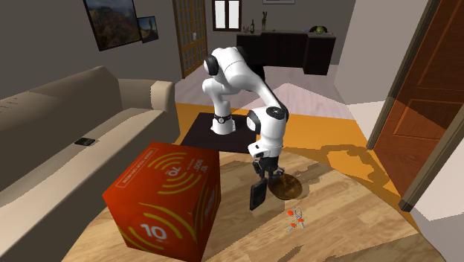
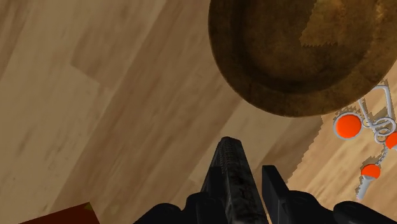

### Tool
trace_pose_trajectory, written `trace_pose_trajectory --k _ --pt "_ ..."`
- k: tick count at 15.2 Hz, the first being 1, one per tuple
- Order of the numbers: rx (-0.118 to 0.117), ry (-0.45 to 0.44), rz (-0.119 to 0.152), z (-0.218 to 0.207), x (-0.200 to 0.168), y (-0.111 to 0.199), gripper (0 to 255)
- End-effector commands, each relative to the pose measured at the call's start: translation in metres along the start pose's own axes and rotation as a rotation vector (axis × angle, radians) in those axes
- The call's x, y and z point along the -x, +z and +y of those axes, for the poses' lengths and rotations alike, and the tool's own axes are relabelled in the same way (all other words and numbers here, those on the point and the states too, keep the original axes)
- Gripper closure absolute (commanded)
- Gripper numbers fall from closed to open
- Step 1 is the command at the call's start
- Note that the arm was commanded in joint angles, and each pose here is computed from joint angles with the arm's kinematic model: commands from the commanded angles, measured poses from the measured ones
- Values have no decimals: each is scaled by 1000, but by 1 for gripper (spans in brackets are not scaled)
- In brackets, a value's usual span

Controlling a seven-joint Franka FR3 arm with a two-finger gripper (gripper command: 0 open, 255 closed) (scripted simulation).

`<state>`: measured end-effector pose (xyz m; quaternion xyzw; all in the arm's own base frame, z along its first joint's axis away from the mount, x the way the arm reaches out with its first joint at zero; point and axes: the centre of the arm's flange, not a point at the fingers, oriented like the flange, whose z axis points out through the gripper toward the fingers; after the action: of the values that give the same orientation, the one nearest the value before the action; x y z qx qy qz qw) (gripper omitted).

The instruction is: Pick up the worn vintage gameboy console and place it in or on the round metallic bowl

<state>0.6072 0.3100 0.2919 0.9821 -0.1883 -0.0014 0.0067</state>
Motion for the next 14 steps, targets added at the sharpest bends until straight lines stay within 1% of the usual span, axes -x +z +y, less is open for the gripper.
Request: trace_pose_trajectory --k 1,14 --pt "0 0 0 -1 0 -10 255" --pt "0 0 0 0 0 -78 255"
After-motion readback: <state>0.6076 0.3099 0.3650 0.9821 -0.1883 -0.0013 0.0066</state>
